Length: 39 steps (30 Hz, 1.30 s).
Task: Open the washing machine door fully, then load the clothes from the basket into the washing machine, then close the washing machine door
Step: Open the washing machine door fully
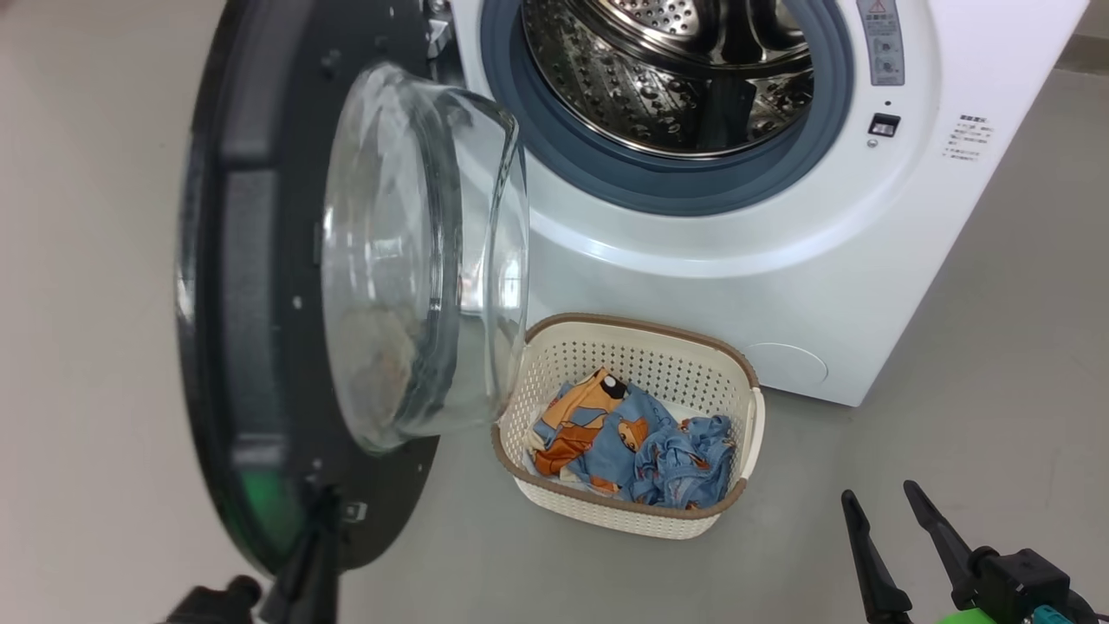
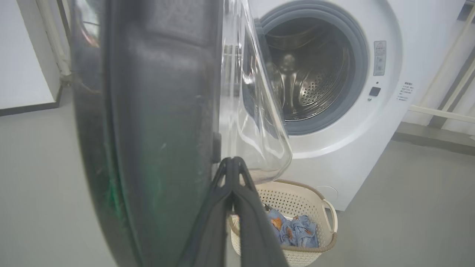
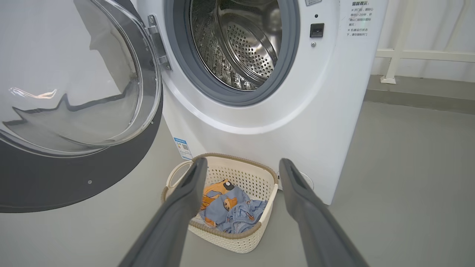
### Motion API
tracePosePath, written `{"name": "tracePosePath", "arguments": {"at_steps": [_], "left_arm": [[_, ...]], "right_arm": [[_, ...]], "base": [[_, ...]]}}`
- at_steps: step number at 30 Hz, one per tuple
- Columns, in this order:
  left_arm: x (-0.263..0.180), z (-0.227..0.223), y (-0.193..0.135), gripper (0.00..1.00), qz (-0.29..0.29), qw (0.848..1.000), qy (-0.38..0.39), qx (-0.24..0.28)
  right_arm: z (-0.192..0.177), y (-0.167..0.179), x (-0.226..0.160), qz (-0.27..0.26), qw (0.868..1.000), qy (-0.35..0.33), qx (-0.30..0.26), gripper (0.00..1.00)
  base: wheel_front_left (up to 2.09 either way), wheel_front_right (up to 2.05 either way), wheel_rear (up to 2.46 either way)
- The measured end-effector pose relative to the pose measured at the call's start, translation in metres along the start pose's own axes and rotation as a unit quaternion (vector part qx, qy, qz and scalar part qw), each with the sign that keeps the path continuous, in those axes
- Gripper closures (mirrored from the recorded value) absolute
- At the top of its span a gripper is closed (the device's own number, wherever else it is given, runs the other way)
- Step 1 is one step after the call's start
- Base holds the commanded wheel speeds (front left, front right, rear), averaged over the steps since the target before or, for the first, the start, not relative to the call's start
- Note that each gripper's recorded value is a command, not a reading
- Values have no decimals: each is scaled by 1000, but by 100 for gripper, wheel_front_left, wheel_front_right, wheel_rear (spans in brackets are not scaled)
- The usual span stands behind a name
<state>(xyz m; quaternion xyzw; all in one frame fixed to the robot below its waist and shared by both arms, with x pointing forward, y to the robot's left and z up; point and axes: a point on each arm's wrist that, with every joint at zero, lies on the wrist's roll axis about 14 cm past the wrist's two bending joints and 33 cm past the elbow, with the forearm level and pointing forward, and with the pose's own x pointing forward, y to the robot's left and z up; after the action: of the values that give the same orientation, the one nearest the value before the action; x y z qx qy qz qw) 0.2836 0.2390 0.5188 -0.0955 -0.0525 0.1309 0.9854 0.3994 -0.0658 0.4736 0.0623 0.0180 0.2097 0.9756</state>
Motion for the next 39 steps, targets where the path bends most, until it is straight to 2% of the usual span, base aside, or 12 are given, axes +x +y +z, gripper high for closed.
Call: {"name": "tracePosePath", "arguments": {"at_steps": [13, 21, 24, 39], "left_arm": [[19, -5, 78, 100, 91, 995, 16, 29], [34, -8, 111, 100, 144, 989, 20, 14], [40, -2, 136, 100, 179, 984, 14, 22], [56, 2, 177, 100, 217, 975, 16, 35]], "right_arm": [[-14, -7, 3, 5, 1000, 21, -4, 0], [-19, -14, 8, 4, 1000, 26, -7, 0], [-21, -14, 13, 11, 999, 28, -11, 0], [-26, -31, 14, 6, 999, 37, -28, 0]], "base": [[0, 0, 0], [0, 0, 0], [0, 0, 0], [0, 0, 0]]}}
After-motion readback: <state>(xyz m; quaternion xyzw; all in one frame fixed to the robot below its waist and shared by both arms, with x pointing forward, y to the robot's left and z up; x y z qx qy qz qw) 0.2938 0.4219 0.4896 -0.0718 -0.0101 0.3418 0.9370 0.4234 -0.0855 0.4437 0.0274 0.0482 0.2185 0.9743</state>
